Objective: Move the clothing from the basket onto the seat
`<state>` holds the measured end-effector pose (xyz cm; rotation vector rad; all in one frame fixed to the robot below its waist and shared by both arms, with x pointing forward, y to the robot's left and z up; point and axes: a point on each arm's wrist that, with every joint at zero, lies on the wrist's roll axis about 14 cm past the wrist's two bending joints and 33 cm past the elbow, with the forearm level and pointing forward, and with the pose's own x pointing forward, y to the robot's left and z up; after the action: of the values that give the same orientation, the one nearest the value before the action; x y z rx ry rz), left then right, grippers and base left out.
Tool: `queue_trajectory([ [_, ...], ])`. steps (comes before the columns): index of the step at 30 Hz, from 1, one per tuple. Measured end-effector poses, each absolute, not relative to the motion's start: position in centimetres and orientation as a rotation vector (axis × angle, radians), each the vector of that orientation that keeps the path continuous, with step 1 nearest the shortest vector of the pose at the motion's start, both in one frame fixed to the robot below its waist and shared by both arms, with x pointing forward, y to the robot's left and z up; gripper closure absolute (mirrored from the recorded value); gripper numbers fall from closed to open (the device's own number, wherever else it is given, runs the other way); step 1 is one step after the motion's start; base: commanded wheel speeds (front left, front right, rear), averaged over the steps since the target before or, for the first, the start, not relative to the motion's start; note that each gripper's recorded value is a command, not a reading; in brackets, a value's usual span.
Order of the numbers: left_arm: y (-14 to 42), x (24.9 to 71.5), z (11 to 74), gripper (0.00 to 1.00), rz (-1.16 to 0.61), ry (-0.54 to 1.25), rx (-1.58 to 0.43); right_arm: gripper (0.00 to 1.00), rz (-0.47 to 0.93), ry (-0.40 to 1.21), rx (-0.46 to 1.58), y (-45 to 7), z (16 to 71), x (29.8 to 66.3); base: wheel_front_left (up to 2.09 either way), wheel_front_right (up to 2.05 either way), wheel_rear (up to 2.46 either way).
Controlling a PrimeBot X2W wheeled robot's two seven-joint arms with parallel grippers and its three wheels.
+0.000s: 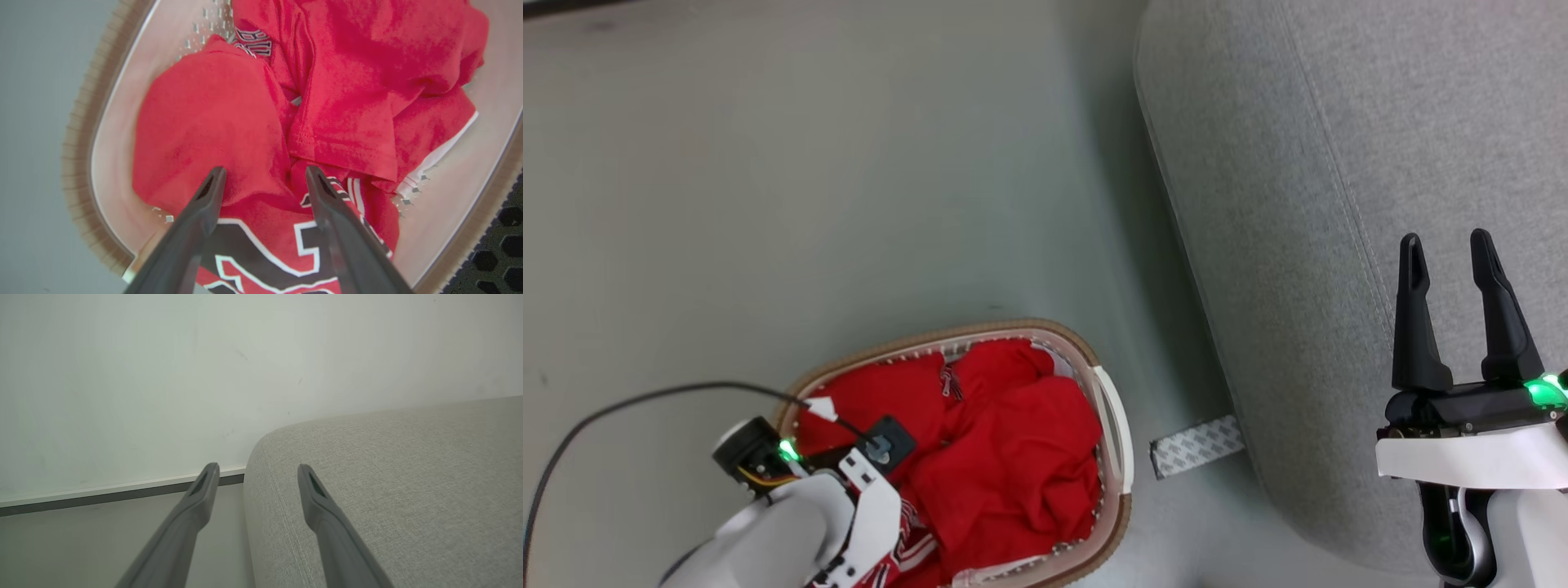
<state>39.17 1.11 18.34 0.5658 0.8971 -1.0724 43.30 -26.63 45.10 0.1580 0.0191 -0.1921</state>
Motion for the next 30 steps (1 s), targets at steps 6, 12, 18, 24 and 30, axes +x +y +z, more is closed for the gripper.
queue_trajectory([
  [6, 1.3, 38.8, 15.6, 0.0, -1.155, 0.94, 0.705, 0.0, -0.205, 0.064, 0.163, -26.9, 43.3, 43.3, 0.0, 0.0, 0.0],
  [12, 1.1, 37.3, 12.9, 0.0, -1.263, 0.968, 0.827, 0.0, -0.221, 0.109, 0.172, -27.2, 41.5, 43.4, 0.0, 0.0, 0.0],
  [18, 1.2, 37.2, 10.7, 0.0, -1.319, 0.981, 0.916, 0.0, -0.235, 0.144, 0.175, -27.5, 40.2, 43.3, 0.0, 0.0, 0.0],
  [24, 1.2, 36.8, 9.3, 1.0, -1.347, 0.987, 0.917, 0.0, -0.249, 0.162, 0.167, -28.0, 39.6, 43.1, 0.0, 0.0, 0.0],
  [30, 1.3, 37.3, 10.1, 1.0, -1.339, 0.957, 0.895, 0.0, -0.244, 0.143, 0.169, -28.0, 40.2, 43.4, 0.0, 0.0, 0.0],
])
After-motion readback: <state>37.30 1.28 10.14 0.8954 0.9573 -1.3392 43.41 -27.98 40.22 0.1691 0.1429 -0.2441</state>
